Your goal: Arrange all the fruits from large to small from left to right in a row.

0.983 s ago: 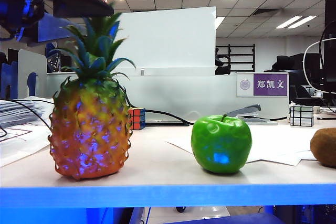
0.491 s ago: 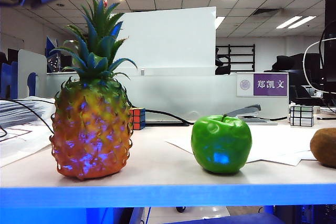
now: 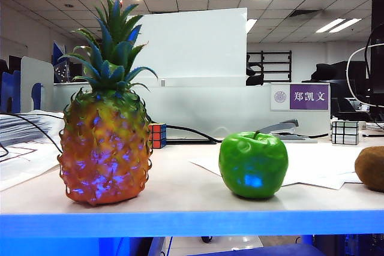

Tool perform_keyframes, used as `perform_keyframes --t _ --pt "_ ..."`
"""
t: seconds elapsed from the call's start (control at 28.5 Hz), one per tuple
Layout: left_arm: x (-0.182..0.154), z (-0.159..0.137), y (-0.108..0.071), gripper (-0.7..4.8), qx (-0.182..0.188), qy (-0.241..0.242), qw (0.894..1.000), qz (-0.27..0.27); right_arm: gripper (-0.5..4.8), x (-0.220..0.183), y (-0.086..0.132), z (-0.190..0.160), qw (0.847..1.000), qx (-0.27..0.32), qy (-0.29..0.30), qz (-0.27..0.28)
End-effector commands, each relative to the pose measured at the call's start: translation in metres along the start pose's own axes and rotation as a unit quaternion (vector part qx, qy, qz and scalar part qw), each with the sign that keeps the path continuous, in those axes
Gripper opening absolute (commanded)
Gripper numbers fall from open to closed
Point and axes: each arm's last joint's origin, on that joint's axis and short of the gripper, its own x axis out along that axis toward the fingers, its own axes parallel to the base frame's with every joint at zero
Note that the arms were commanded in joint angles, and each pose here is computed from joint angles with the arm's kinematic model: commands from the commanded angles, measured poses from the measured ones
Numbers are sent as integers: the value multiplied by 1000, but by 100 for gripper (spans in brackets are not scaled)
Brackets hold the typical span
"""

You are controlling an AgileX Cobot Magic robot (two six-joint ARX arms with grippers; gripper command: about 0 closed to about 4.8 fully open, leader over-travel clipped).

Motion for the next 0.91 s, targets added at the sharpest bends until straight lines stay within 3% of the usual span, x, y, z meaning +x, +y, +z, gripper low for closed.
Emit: perform_keyframes --t 0.04,0.07,0.11,0.21,0.32,0.35,0.49,0.53,0.56,0.63,0.77,0.84,0.91 --pt "-8 10 -6 -5 -4 71 997 4 222 -11 4 6 1000 -7 -28 3" --pt "-12 15 -9 -5 0 83 996 7 142 -14 5 7 999 -9 -33 3" --pt "-17 20 -12 -5 4 98 995 10 100 -17 6 7 999 -10 -37 3" --pt "-33 36 -21 -5 8 127 991 38 45 -29 10 9 998 -15 -53 4" --pt "-66 66 -37 -5 49 142 983 108 27 -46 16 8 998 -17 -59 11" --pt "-81 75 -44 -5 54 136 980 133 -8 -53 19 5 998 -14 -55 19" --pt "-139 85 -67 -5 39 134 965 222 -7 -81 29 -8 998 14 -29 49" --pt "-141 82 -67 -5 28 163 959 232 -7 -87 31 -11 998 17 -25 55" --pt "-147 79 -69 -5 12 225 945 237 -7 -93 33 -16 998 20 -16 57" --pt "-151 70 -70 -5 6 273 935 224 -7 -105 37 -25 998 24 -6 56" --pt "-151 57 -69 -5 -1 288 933 217 -7 -117 40 -54 998 34 -7 55" --pt "-146 46 -68 -5 -24 285 942 175 -7 -105 35 -71 996 65 27 52" --pt "-143 32 -66 -5 -51 292 942 157 -7 -90 30 -85 995 71 37 51"
